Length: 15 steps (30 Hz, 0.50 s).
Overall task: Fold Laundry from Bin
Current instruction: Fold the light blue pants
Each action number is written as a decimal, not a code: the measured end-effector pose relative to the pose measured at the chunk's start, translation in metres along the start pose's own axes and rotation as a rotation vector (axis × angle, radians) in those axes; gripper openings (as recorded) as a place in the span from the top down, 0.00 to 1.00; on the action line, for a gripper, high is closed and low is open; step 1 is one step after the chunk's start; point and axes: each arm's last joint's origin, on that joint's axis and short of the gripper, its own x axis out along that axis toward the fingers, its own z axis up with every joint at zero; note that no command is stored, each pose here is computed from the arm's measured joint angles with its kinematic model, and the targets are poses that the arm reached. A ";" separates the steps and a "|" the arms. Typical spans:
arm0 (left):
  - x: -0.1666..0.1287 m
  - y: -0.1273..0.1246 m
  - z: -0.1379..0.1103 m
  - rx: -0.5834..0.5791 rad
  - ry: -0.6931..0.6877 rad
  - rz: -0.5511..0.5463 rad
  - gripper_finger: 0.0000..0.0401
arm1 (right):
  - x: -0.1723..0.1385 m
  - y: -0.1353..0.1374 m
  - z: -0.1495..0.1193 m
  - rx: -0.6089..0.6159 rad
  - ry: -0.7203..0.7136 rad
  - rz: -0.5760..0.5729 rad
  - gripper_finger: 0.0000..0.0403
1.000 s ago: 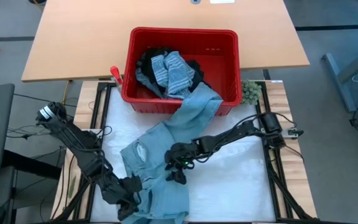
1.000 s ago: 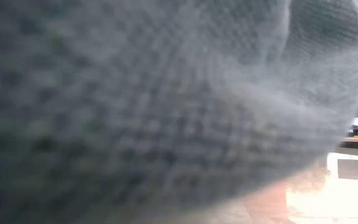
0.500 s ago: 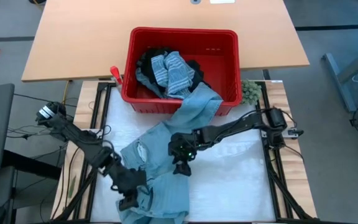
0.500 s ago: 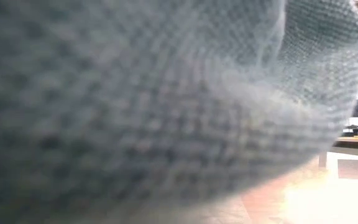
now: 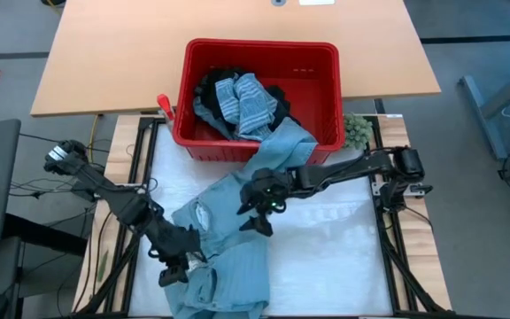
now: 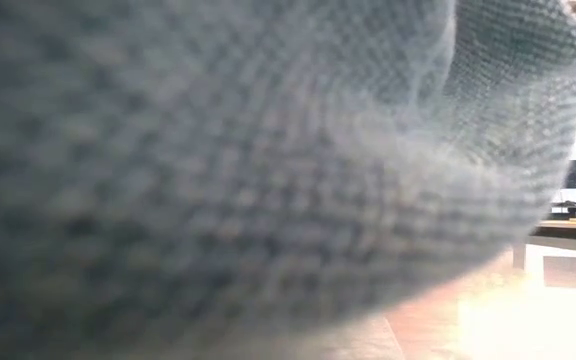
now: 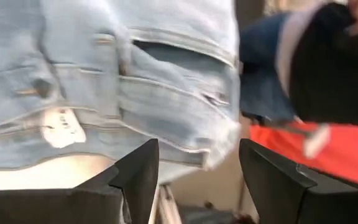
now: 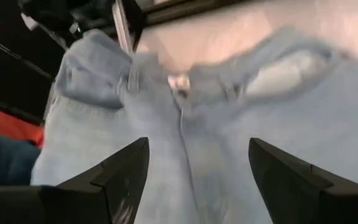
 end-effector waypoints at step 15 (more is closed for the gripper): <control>0.007 0.001 -0.038 0.058 -0.131 0.323 0.48 | 0.114 -0.019 -0.077 -0.221 0.094 -0.004 0.25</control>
